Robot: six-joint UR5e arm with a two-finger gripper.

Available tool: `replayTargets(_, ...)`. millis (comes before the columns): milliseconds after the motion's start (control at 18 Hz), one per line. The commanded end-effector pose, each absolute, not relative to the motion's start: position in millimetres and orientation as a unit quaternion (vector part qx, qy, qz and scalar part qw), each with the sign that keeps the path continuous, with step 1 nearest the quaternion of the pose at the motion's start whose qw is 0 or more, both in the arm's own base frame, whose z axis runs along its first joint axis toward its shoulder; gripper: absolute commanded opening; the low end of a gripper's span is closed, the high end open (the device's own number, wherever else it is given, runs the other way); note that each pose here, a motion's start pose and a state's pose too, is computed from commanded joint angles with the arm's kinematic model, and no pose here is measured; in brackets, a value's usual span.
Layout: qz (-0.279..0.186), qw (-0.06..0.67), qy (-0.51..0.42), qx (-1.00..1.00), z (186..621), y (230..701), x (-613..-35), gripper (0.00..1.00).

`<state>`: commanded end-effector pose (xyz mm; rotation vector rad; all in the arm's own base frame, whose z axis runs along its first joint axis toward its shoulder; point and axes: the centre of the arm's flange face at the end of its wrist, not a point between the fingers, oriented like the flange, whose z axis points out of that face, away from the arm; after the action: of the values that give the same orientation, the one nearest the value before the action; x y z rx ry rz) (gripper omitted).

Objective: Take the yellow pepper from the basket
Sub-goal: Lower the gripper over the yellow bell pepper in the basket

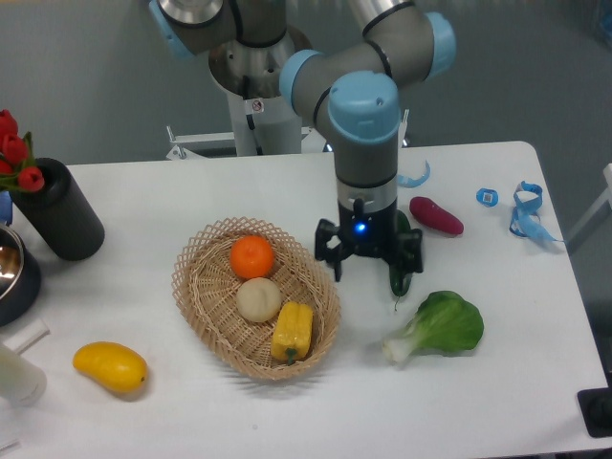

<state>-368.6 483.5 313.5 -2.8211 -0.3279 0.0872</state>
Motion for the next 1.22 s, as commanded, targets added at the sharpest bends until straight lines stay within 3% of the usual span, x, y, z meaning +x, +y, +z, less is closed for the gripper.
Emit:
replayTargets(556,-0.018,0.125,-0.100,-0.987,258.7,505.4,-341.0,1.00)
replayTargets(1222,-0.016,0.129,-0.088,-0.988,238.8,519.0,-343.6,1.00)
